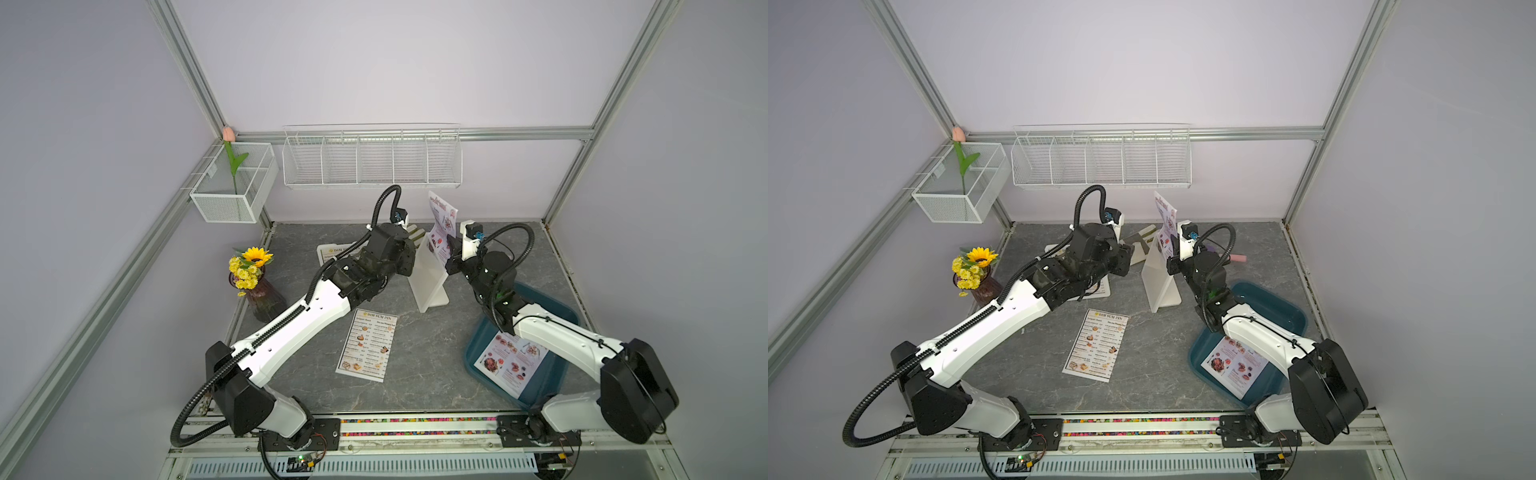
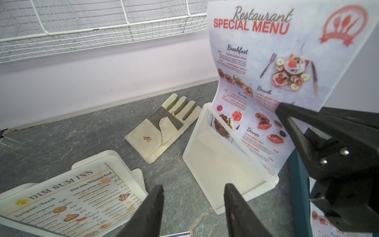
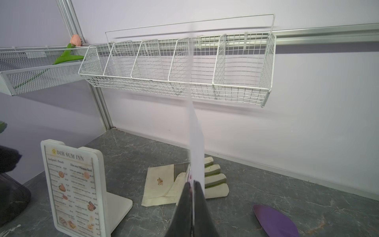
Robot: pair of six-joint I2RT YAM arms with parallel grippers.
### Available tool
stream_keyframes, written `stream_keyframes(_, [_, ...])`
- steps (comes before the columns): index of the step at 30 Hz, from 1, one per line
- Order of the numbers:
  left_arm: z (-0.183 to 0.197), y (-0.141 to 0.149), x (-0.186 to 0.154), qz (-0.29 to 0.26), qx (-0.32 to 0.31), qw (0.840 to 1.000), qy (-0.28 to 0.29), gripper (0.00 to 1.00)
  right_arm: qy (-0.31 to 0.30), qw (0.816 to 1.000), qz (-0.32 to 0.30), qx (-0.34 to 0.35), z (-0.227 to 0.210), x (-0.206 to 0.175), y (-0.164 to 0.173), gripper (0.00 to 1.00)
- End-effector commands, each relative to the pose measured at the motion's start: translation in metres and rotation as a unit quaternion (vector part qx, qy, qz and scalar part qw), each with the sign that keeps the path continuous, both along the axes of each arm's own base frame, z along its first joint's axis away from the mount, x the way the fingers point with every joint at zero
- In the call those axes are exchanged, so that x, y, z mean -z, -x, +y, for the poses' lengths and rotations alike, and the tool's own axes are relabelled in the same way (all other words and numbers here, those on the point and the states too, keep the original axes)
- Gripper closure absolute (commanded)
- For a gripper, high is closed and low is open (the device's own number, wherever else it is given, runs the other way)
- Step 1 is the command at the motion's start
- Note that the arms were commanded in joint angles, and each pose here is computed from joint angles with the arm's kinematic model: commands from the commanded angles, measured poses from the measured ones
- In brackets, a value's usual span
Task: Replace the menus in the menu holders
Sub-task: Insert the menu into the menu holder.
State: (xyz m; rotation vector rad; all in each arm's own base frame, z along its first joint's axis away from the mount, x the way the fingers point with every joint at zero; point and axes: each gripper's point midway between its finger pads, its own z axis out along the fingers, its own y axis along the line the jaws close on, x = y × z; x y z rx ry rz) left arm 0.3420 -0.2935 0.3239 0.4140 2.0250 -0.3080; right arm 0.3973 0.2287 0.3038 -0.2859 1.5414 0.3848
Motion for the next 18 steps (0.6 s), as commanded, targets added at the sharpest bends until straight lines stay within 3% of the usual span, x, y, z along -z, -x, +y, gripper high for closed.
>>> stream_keyframes(1, [0.0036,0.0001,-0.0016,-0.008,-0.005,1.000,-0.002,0.50,-0.010,1.000,-0.023,-0.004,0.0012,-0.0073,0.0046,0.93])
stream_keyframes(18, [0.0027,-0.0010,0.0011,-0.008,-0.007,1.000,-0.003,0.50,-0.094,0.995,0.021,-0.028,0.0067,-0.0046,0.0087,0.93])
